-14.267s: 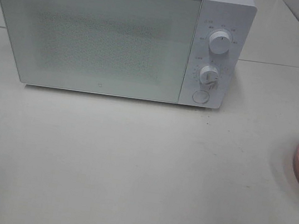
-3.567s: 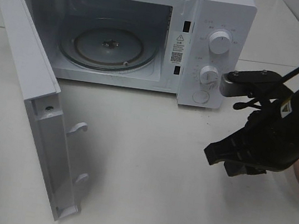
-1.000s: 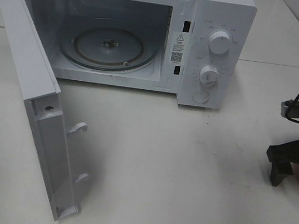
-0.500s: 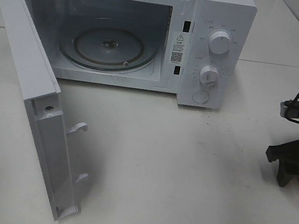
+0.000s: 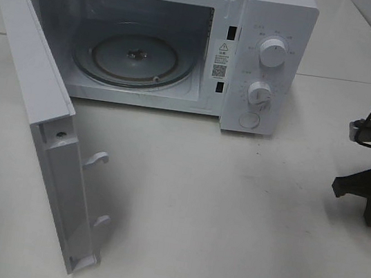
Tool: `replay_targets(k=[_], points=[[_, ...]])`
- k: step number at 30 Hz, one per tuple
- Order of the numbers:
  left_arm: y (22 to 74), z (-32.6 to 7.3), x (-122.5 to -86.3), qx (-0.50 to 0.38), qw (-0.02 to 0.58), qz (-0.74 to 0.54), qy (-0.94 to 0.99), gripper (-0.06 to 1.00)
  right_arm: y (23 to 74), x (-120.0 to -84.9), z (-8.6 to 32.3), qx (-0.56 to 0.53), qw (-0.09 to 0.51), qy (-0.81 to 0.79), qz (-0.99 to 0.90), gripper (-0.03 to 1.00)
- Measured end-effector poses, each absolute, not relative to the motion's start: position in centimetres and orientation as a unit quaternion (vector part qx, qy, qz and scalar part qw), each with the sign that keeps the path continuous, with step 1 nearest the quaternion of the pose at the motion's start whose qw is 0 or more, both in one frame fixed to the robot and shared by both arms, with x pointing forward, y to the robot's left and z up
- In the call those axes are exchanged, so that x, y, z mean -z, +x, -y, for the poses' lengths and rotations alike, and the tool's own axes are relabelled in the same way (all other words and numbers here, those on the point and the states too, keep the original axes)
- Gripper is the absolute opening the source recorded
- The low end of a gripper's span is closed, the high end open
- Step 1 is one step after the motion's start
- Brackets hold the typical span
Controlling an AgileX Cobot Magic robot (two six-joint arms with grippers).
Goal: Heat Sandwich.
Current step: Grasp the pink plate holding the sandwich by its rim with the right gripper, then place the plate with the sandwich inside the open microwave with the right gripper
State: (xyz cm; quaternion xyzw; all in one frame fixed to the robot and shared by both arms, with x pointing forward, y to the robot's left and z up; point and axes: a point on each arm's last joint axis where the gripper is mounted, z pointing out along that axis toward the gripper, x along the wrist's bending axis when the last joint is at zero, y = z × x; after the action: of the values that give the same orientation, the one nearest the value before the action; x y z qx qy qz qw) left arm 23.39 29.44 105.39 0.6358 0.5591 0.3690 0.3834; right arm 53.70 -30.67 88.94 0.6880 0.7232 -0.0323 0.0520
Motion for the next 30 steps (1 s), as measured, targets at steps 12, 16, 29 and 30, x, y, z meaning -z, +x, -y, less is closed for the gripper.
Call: replay_targets(k=[12,16,29,30], points=[[23.4,-29.4,-105.4,-0.369,0.383,-0.559,0.636,0.99,53.6,-89.0,29.7,0.055,0.064,0.669,-0.739,0.08],[23.4,-29.4,-105.4,-0.369,0.383,-0.559,0.636,0.99,53.4,-89.0,29.2,0.074,0.074,0.661,-0.743,0.06],[23.4,-29.4,-105.4,-0.369,0.383,-0.559,0.636,0.99,52.8,-89.4,27.0,0.135,0.116,0.637,-0.75,0.04],[23.4,-29.4,-105.4,-0.369,0.383,-0.559,0.636,0.99,52.6,-89.5,26.7,0.144,0.119,0.631,-0.753,0.04]])
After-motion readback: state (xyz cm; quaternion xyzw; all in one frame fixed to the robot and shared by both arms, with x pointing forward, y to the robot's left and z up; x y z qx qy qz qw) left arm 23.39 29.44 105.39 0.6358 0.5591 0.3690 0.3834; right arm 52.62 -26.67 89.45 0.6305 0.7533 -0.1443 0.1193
